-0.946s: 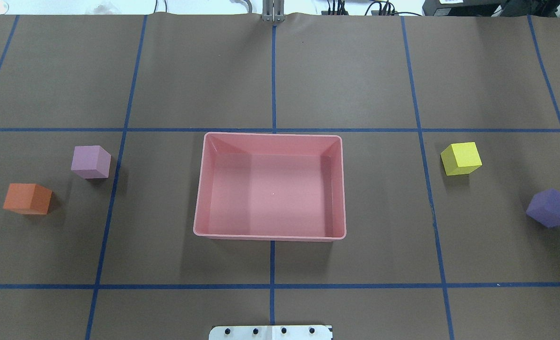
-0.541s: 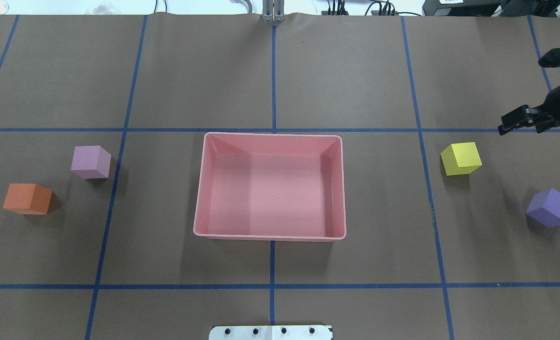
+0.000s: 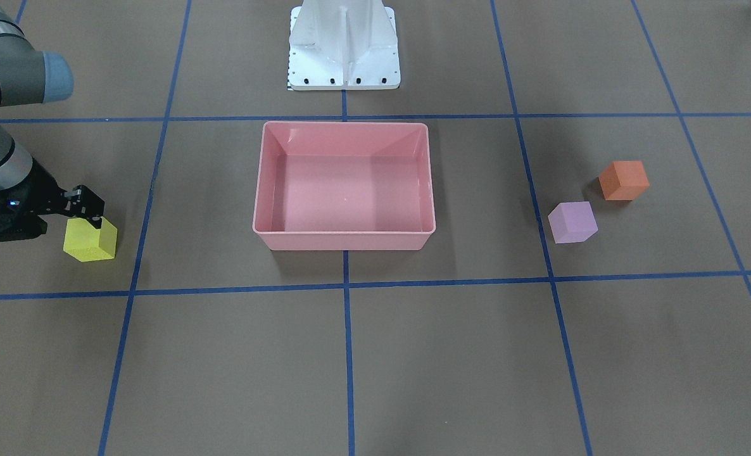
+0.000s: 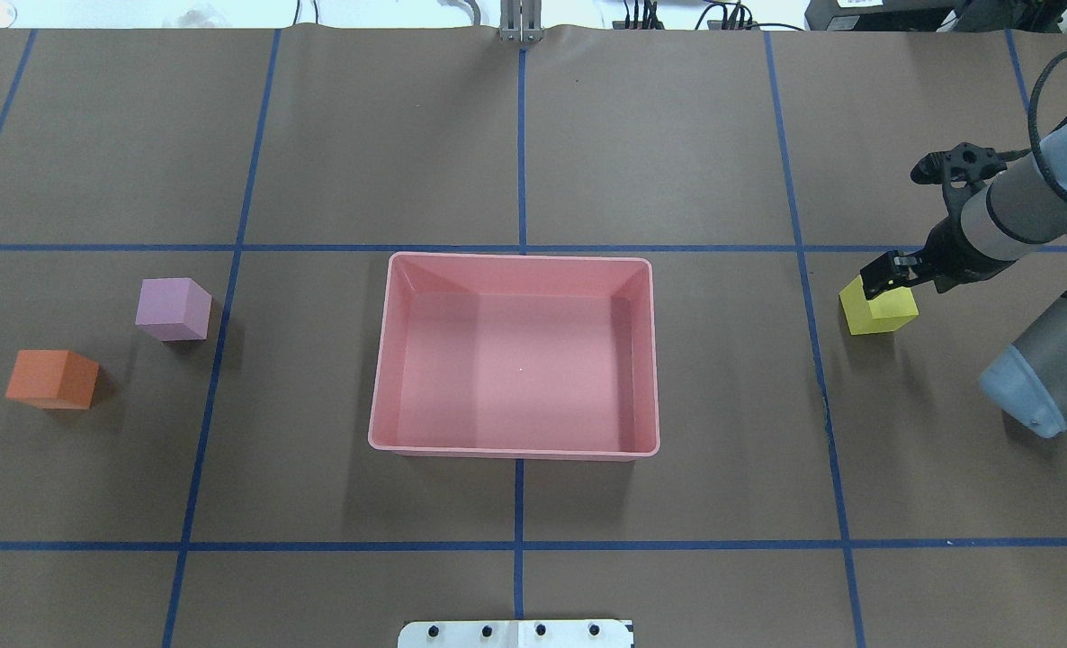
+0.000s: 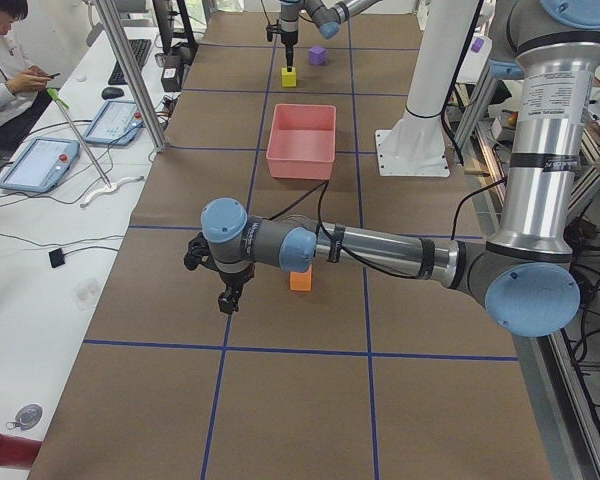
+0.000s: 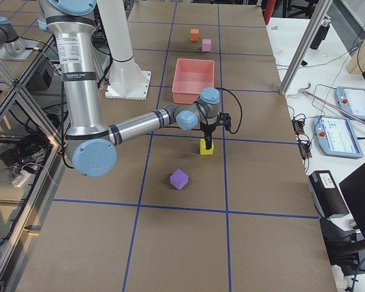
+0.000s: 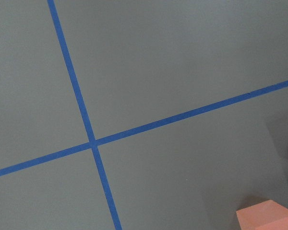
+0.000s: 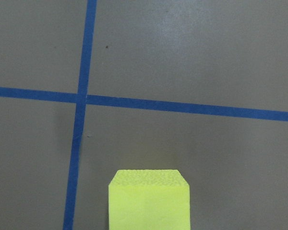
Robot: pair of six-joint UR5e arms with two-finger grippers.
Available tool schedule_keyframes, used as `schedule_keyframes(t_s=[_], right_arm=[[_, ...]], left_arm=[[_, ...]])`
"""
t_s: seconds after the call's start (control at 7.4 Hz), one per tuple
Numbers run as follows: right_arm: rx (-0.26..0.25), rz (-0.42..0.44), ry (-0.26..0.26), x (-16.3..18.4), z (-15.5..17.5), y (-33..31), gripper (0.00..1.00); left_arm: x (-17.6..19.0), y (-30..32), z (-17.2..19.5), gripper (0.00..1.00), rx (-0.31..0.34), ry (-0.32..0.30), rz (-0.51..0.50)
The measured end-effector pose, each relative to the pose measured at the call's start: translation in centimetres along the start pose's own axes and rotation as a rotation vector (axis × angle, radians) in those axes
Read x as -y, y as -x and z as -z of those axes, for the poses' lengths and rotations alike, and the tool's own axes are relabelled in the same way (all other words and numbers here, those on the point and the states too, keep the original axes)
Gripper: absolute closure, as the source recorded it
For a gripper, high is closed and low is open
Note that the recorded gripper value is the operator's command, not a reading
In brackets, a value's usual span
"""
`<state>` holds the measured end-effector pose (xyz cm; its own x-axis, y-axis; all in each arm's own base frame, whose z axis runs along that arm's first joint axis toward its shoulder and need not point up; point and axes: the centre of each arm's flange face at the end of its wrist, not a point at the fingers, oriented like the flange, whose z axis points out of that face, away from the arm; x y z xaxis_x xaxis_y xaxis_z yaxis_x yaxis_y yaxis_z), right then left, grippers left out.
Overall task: Place blocks into pink bin with both arms
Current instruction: 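Reach the right gripper down to the yellow cube and grasp it, then carry the yellow cube with the right gripper into the pink bin and release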
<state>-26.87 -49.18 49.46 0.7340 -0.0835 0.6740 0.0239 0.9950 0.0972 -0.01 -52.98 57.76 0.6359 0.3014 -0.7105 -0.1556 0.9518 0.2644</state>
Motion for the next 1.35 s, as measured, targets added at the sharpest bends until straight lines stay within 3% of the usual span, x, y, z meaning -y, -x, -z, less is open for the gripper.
schedule_keyframes(t_s=[0.41, 0.54, 0.68, 0.81, 1.08, 1.35], right_arm=[[-0.025, 0.011, 0.018, -0.2, -2.0, 0.6, 0.0], [-0.029, 0.016, 0.025, -0.1, -2.7, 1.0, 0.15], [-0.036, 0.02, 0.029, -0.1, -3.2, 1.3, 0.81], [-0.047, 0.023, 0.025, -0.1, -3.5, 1.3, 1.0], [-0.048, 0.032, 0.012, 0.2, -3.4, 2.2, 1.0], [0.006, 0.027, -0.031, 2.7, -1.2, 7.1, 1.0]], left_arm=[[0.0, -0.2, -0.3, 0.0, -0.002, 0.005, -0.004], [0.1, -0.3, -0.4, 0.0, -0.002, 0.006, -0.005], [0.1, -0.3, -0.4, 0.0, -0.003, 0.007, -0.006], [0.1, -0.3, -0.4, 0.0, -0.003, 0.007, -0.006], [0.1, -0.3, -0.4, 0.0, -0.003, 0.008, -0.006], [0.0, -0.3, -0.5, 0.0, -0.003, 0.008, -0.006]])
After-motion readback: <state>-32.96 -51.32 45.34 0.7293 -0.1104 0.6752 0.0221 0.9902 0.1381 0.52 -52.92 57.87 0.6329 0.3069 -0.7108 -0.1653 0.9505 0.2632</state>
